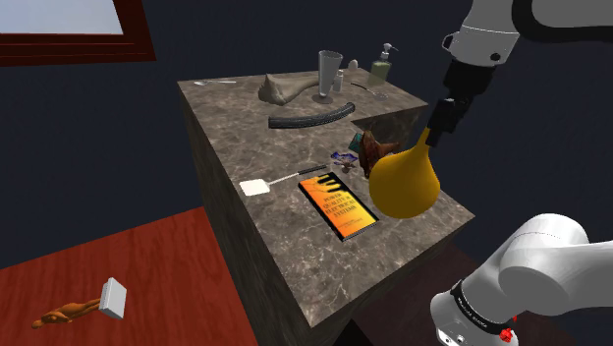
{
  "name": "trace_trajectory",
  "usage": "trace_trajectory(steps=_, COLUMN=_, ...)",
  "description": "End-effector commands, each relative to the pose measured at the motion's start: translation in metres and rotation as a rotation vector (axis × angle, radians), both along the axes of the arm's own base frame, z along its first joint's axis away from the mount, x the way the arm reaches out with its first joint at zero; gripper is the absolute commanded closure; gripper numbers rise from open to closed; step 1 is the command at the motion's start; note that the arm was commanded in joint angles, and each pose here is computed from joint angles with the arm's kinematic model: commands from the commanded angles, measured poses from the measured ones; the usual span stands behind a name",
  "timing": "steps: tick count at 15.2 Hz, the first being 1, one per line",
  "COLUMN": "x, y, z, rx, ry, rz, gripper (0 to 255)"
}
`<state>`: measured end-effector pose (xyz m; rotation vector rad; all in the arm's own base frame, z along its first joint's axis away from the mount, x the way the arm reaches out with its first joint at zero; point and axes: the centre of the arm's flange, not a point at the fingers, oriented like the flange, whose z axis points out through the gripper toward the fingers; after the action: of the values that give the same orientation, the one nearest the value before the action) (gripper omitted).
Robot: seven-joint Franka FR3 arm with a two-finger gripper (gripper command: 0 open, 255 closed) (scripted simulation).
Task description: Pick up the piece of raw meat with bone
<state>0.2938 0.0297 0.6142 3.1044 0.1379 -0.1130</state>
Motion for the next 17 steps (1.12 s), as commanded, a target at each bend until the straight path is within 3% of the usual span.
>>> trace_trajectory(steps=1, x=0.000, y=0.000, z=0.000, rx=0.000, ry=0.000, rz=0.000, gripper=0)
trace_trajectory(steps=9, x=0.011, y=-0.085, z=-0.059, rx=0.021, ry=-0.078, rz=0.348, gripper=0)
trace_trajectory(steps=17, x=0.054, y=-0.160, z=-0.117, rx=0.042, ry=-0.156, rz=0.696, gripper=0)
